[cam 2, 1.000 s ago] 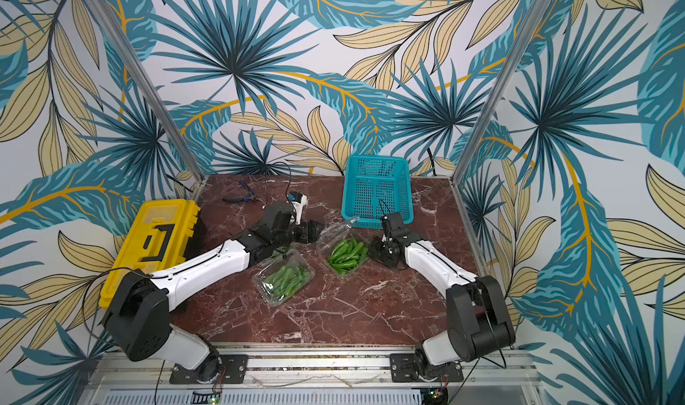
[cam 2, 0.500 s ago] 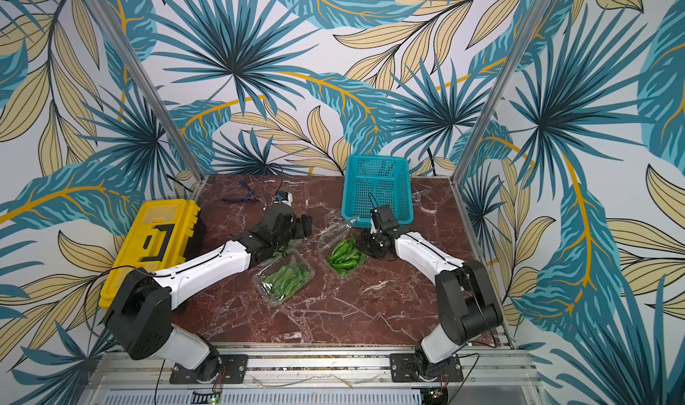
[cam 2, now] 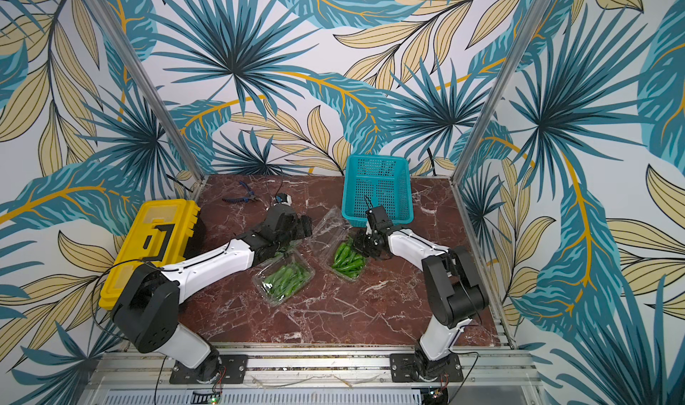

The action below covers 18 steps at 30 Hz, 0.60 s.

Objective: Take small green peppers out of containers
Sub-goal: Pick up the green pepper from the packing box.

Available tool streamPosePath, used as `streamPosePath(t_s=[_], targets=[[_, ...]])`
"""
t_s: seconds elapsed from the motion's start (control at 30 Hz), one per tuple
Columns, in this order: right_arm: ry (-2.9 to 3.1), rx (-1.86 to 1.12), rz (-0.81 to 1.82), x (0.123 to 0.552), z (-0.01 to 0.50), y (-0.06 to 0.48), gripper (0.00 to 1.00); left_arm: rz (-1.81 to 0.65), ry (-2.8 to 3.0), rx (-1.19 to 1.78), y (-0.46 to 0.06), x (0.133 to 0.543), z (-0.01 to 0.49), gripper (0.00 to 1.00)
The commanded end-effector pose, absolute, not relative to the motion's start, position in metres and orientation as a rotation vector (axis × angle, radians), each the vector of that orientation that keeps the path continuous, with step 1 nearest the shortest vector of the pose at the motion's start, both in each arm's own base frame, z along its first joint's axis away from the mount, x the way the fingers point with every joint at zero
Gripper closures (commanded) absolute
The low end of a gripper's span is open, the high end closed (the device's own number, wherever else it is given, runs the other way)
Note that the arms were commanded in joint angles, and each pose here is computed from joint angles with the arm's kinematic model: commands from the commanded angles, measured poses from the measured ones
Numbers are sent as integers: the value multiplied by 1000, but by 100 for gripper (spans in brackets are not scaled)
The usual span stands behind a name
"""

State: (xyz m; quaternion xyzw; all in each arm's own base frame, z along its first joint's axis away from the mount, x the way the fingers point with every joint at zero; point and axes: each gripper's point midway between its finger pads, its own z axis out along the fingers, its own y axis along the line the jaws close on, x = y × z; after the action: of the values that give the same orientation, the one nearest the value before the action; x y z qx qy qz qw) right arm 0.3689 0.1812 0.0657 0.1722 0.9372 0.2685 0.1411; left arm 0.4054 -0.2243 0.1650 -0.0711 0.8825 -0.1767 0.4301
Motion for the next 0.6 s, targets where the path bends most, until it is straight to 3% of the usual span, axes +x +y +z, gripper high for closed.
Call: streamPosePath(t_s=[0.0, 0.33, 0.57], targets=[[2645, 454, 805, 370, 85, 182, 100, -443, 2212, -133, -229, 408, 161, 16], [2482, 213, 908, 376, 168, 195, 100, -301, 2086, -436, -171, 399, 174, 12], [2316, 182, 707, 423, 231, 171, 100, -235, 2026, -384, -156, 392, 197, 10]])
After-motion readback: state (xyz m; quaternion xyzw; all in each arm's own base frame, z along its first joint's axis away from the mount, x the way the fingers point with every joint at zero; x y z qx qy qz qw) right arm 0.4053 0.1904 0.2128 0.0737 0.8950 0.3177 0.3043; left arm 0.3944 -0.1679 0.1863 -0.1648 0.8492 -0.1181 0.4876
